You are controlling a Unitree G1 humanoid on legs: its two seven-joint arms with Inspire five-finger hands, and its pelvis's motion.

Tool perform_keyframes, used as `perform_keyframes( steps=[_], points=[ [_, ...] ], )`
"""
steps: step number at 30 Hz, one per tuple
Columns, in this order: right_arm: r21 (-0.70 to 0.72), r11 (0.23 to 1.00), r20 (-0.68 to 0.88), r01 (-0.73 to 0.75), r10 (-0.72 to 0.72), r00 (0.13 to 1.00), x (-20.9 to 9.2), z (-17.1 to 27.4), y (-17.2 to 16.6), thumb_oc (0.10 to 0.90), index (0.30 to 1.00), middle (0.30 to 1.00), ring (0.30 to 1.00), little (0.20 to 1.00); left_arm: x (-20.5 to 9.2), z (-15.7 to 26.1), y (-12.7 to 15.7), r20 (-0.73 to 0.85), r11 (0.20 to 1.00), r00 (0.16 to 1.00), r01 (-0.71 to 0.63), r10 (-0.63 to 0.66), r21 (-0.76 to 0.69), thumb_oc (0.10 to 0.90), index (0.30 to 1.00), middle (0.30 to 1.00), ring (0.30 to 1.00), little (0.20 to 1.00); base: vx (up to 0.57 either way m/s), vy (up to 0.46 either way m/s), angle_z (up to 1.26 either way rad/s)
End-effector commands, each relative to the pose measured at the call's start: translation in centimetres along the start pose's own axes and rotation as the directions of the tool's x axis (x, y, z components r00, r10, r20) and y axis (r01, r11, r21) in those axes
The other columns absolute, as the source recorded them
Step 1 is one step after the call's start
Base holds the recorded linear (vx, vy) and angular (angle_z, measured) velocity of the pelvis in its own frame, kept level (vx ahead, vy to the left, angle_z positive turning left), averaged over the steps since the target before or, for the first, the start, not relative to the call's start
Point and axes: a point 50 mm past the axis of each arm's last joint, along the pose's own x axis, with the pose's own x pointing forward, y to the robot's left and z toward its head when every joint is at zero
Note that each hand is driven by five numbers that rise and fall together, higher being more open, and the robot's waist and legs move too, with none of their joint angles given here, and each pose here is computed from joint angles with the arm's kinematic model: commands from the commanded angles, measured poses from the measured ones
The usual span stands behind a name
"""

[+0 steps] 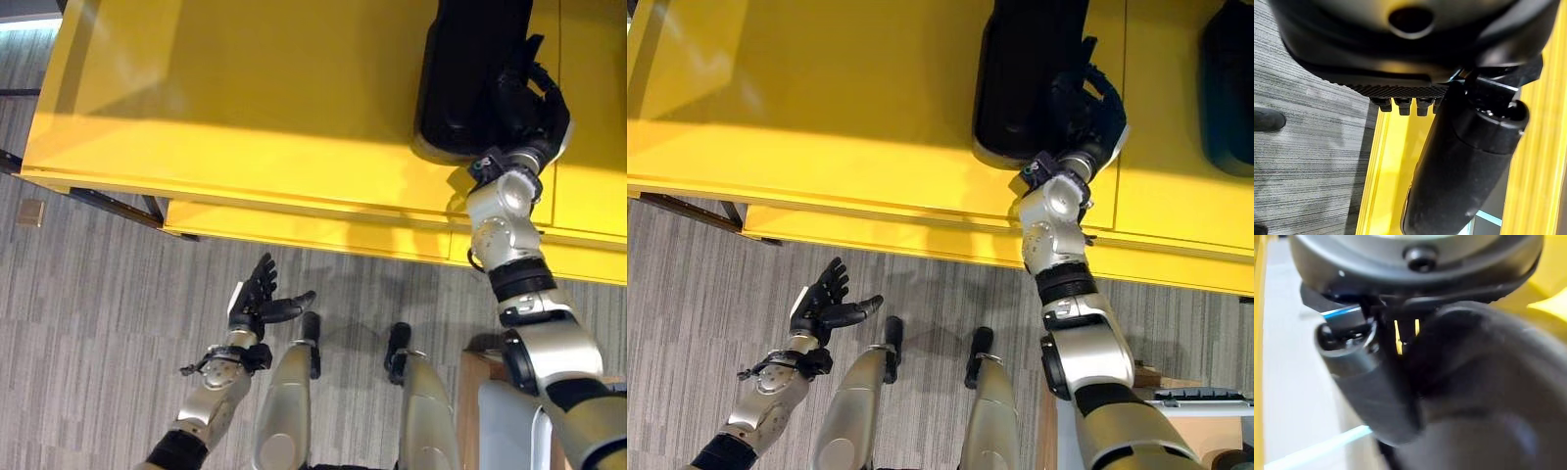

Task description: Move parts from the plastic box to the shelf.

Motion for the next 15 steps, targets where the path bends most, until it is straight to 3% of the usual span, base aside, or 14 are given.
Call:
perform_keyframes(
  steps=[1, 15],
  points=[
    [0.144, 0.990, 0.254, -0.006, -0.031, 0.967, 0.3, 5.8, -0.2, 0.900, 1.000, 1.000, 1.000, 1.000, -0.5, 2.5, -0.4, 0.144, 1.000, 0.989, 0.022, -0.020, -0.010, 0.900, 1.000, 1.000, 1.000, 1.000, 0.00, 0.000, 0.00],
    [0.163, 0.979, 0.403, -0.123, 0.048, 0.914, -3.8, 7.3, 1.0, 0.900, 1.000, 1.000, 1.000, 1.000, -0.8, 2.8, 0.1, 0.164, 1.000, 0.986, -0.019, 0.019, -0.004, 0.900, 1.000, 1.000, 1.000, 1.000, 0.00, 0.000, 0.00]
  ],
)
